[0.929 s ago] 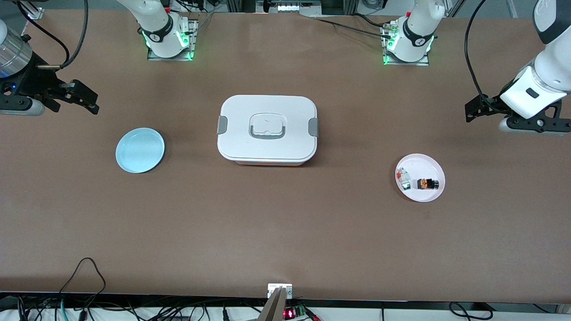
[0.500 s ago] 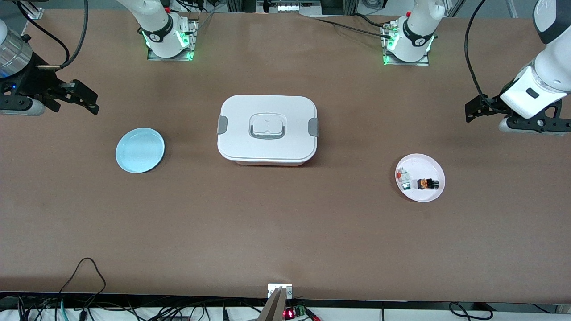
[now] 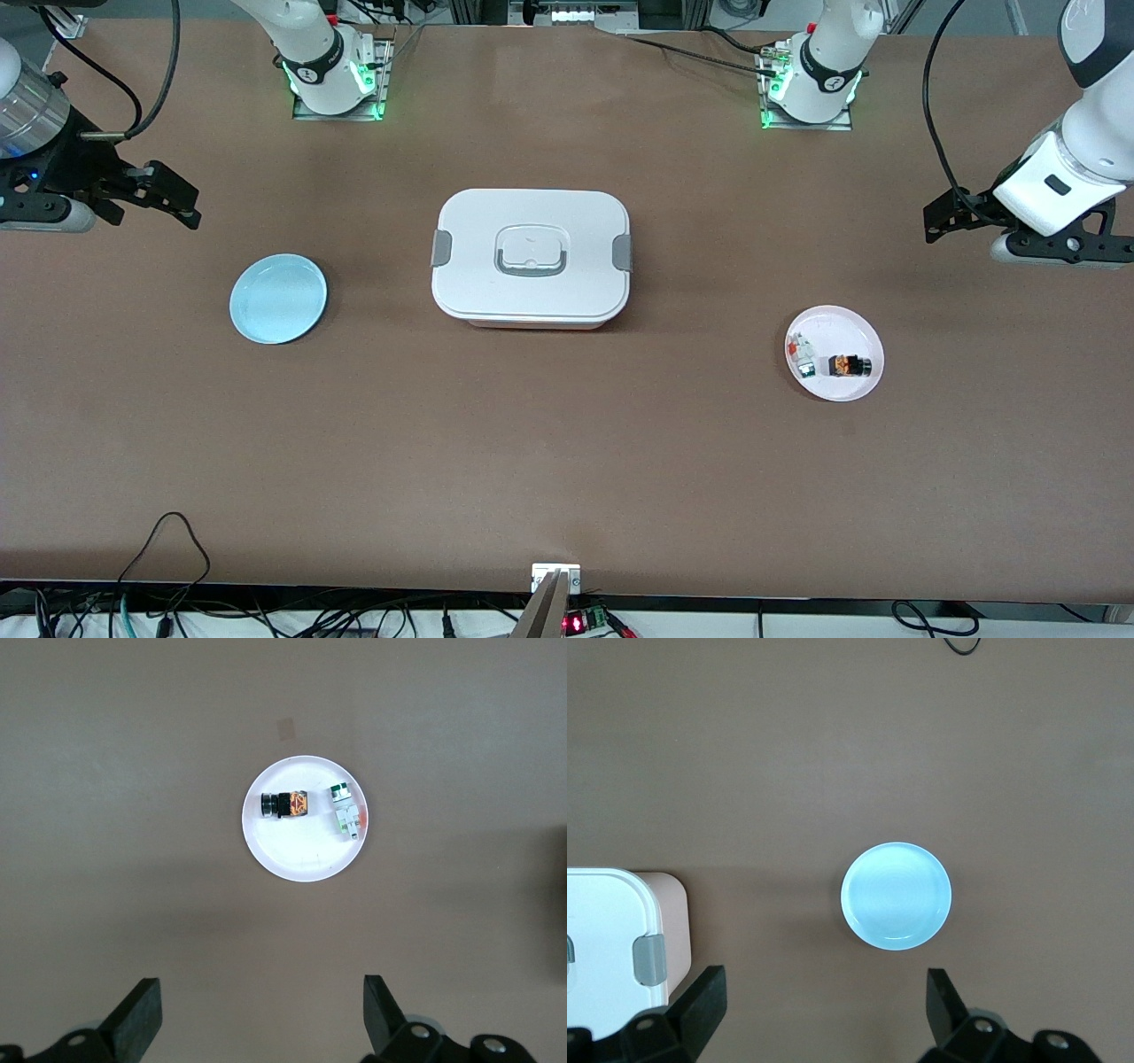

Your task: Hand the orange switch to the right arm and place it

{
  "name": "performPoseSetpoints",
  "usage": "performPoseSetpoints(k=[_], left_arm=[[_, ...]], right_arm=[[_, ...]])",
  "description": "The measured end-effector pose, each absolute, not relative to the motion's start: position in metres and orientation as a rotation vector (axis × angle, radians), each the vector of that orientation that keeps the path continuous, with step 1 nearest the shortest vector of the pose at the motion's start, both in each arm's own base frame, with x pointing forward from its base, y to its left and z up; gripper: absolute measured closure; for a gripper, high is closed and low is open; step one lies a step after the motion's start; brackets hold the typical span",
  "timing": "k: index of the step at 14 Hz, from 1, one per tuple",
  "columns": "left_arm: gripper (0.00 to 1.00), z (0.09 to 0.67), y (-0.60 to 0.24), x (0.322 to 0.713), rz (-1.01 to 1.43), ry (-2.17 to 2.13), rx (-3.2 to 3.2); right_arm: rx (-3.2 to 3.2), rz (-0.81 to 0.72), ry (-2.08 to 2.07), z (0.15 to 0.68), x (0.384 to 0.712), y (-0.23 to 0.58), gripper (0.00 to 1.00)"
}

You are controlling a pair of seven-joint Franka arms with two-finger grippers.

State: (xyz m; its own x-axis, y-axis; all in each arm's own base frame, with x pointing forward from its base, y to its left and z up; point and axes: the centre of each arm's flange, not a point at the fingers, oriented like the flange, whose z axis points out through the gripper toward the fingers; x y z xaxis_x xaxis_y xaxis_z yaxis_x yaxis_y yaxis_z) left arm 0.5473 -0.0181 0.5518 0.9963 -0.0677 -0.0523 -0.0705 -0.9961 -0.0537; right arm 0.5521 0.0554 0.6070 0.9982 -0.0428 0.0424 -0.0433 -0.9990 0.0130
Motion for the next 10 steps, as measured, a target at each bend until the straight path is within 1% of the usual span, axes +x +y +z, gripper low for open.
performPoseSetpoints(k=[6,10], left_arm=[[0.00,0.550,-0.017,0.544,0.120,0.104,-3.082],[0.00,0.546,-0.017,0.542,0.165,0.103,-3.079]], right_arm=[[3.122,0.007,-0.041,0.591,0.554,0.057,0.00],[3.116,-0.072,-0.012,0.564,0.559,0.063,0.00]])
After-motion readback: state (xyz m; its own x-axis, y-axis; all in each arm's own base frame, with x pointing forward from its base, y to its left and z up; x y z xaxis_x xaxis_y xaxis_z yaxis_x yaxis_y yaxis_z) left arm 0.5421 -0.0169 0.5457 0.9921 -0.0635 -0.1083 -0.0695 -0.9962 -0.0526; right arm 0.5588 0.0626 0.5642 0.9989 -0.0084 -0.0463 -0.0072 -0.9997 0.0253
